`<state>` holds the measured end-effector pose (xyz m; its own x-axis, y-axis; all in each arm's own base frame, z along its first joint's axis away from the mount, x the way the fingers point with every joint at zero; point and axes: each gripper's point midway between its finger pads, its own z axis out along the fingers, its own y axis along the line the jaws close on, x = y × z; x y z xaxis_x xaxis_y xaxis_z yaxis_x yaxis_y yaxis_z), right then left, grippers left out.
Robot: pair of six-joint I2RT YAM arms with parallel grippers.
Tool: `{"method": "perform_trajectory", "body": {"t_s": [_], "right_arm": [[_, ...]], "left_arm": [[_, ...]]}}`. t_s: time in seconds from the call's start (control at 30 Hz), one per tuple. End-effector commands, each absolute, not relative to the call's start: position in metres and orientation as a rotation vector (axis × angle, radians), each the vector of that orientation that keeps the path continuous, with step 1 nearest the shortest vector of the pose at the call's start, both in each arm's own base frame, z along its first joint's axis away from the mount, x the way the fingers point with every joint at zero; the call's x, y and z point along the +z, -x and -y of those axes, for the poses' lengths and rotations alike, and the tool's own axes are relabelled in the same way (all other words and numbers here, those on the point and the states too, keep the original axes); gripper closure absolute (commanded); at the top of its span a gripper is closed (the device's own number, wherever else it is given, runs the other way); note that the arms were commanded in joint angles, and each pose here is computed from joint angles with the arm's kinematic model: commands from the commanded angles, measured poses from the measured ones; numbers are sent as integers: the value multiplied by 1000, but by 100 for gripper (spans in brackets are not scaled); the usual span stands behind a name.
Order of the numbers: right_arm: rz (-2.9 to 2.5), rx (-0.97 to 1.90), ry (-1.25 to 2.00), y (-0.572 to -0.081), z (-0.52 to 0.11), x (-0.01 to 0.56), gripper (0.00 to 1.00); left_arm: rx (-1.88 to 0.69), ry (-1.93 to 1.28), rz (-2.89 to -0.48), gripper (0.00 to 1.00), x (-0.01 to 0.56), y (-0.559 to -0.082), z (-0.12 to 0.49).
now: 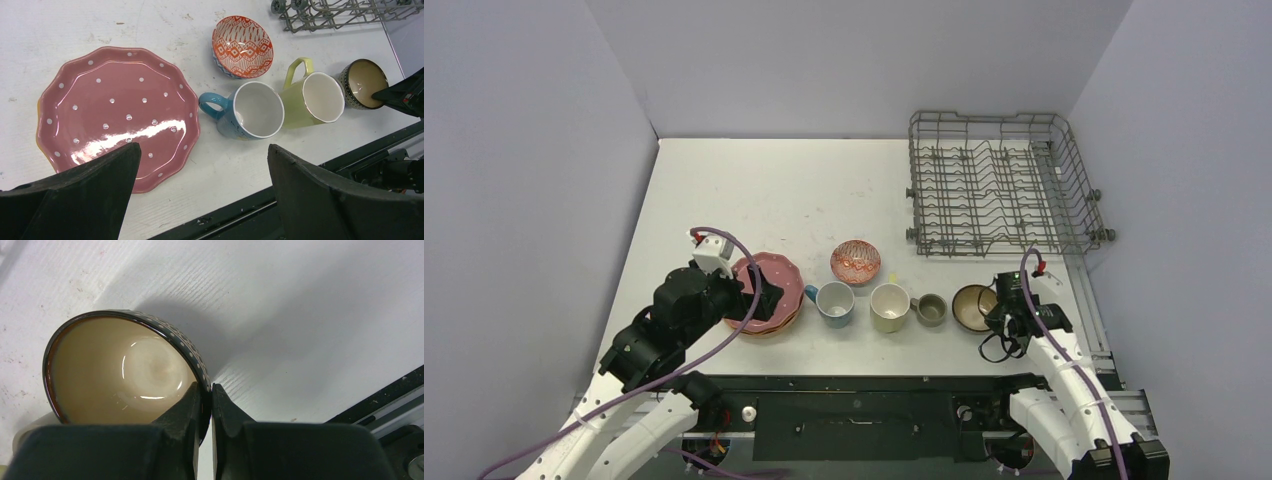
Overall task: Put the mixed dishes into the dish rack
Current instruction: Place the bowl at the center of the board.
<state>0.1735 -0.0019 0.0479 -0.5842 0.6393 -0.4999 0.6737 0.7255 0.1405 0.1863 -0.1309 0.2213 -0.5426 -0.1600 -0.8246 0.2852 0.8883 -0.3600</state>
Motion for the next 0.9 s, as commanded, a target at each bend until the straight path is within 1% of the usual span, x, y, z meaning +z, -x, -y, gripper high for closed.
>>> {"method": "perform_trajectory", "body": {"t_s": [0.0,0.07,0.17,0.3,0.37,0.4,0.43,0.57,0.87], "right_arm": [[-2287,-65,-1035,-193,7,54,100],[-2289,-70,-1039,-192,8,52,100],[-2284,-76,-1047,-192,9,51,94],[-2277,-90,-1058,-189,11,50,77],[-2277,-98,-1058,-188,12,51,71],[-2273,-100,-1057,-189,13,52,70],[-2268,-109,-1057,-188,14,53,66],[-2253,-107,-1055,-188,16,60,61],[-2209,-48,-1022,-195,12,92,54]], "left_arm": [[-588,-98,-2019,4,232,-192,134],[-588,-98,-2020,4,232,-192,134],[-587,-100,-2026,4,231,-192,135],[-588,-101,-2028,4,230,-192,135],[-586,-102,-2032,4,229,-193,135],[-586,-102,-2031,4,230,-193,135],[-586,-102,-2033,4,229,-193,135],[-586,-102,-2033,4,229,-193,135],[-591,-103,-2028,4,231,-192,136]]}}
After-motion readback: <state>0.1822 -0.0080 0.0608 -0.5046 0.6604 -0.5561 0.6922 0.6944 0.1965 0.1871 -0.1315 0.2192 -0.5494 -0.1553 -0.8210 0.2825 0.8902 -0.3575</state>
